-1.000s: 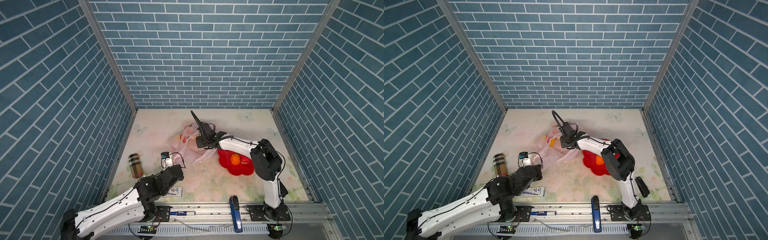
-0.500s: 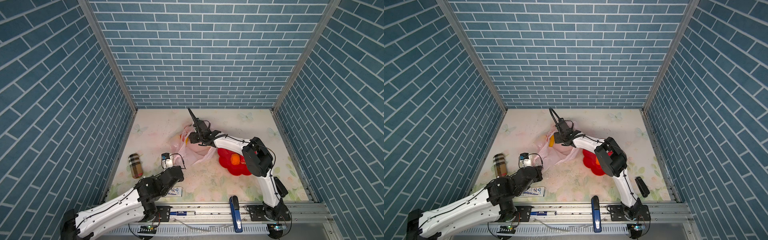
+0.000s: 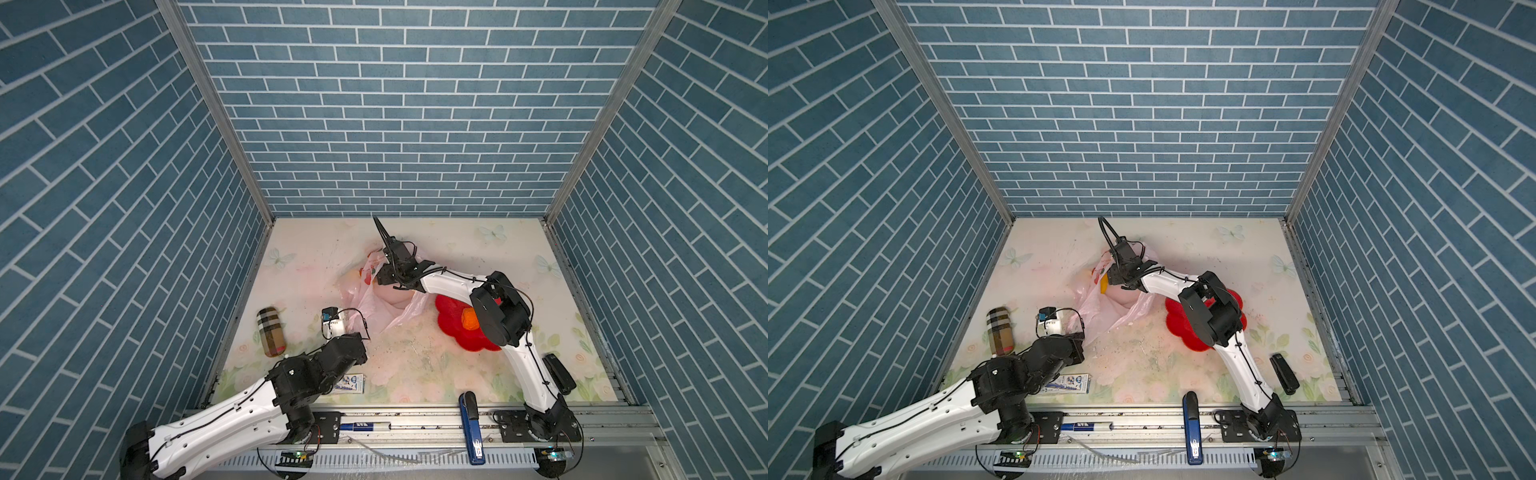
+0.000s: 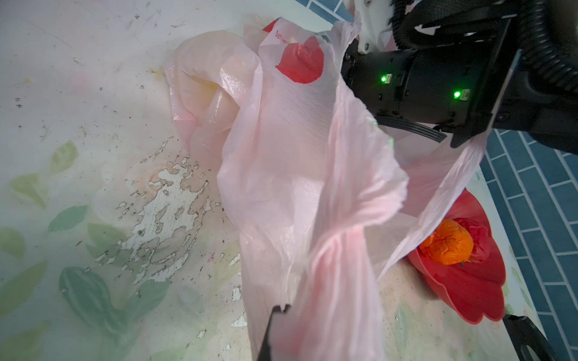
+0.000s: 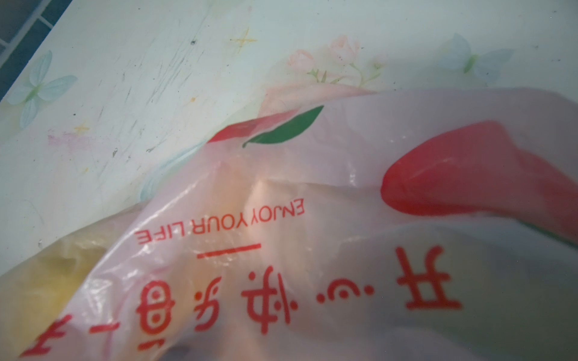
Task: Take fruits out of the plastic bag
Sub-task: Pick up the fruit from the plastic bag.
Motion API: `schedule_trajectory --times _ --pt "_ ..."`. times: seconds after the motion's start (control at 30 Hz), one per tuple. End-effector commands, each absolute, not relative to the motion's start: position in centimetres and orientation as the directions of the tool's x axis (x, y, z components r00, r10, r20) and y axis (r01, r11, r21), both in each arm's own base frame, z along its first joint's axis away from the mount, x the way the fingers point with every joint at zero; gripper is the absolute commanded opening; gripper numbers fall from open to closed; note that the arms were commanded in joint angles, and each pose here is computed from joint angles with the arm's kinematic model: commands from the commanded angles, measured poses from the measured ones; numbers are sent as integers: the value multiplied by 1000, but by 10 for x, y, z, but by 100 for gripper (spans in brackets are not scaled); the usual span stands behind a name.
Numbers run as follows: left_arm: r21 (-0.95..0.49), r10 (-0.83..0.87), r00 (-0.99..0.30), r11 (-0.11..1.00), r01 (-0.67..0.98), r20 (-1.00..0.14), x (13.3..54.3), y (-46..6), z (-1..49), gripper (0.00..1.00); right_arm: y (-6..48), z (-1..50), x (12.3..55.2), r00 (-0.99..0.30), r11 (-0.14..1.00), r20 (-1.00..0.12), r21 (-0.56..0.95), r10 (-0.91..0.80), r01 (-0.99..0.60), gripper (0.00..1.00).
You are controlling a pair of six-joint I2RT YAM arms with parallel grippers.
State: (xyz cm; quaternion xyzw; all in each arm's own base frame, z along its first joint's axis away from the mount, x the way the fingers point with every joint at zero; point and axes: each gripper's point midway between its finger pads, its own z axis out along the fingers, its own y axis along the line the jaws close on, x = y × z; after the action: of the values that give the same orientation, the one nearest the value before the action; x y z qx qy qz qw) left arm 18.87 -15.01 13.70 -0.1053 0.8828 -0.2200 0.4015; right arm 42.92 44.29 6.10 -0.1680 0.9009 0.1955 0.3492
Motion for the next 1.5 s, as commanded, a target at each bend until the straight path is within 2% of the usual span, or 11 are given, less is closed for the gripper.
schedule_trajectory --times 0.0,0.17,0.27,0.37,0.57,0.73,1.0,1.47 --pt "-469 -353 -661 883 -3 -662 185 -147 133 0 445 63 446 -691 877 -713 253 -117 -409 72" --pt "-468 -355 -661 884 -7 -661 183 -144 134 0 446 58 455 -687 882 -720 256 -99 -396 72" --pt "-464 -356 -661 885 -13 -660 182 -142 133 0 446 56 460 -687 883 -721 265 -85 -387 67" --pt "-467 -361 -660 884 -18 -659 182 -140 133 0 446 56 461 -683 881 -726 271 -78 -388 61" --pt "-466 -368 -651 885 -25 -664 183 -138 135 0 446 60 457 -681 867 -728 286 -80 -408 42" --pt "-467 -386 -630 883 -42 -674 186 -135 137 0 445 71 441 -700 843 -706 307 -110 -441 34" --pt "-461 -388 -575 887 -21 -720 199 -142 154 0 434 95 392 -722 810 -665 310 -189 -498 30" --pt "-434 -376 -496 901 1 -782 219 -154 181 0 417 115 303 -746 757 -563 296 -355 -583 29"
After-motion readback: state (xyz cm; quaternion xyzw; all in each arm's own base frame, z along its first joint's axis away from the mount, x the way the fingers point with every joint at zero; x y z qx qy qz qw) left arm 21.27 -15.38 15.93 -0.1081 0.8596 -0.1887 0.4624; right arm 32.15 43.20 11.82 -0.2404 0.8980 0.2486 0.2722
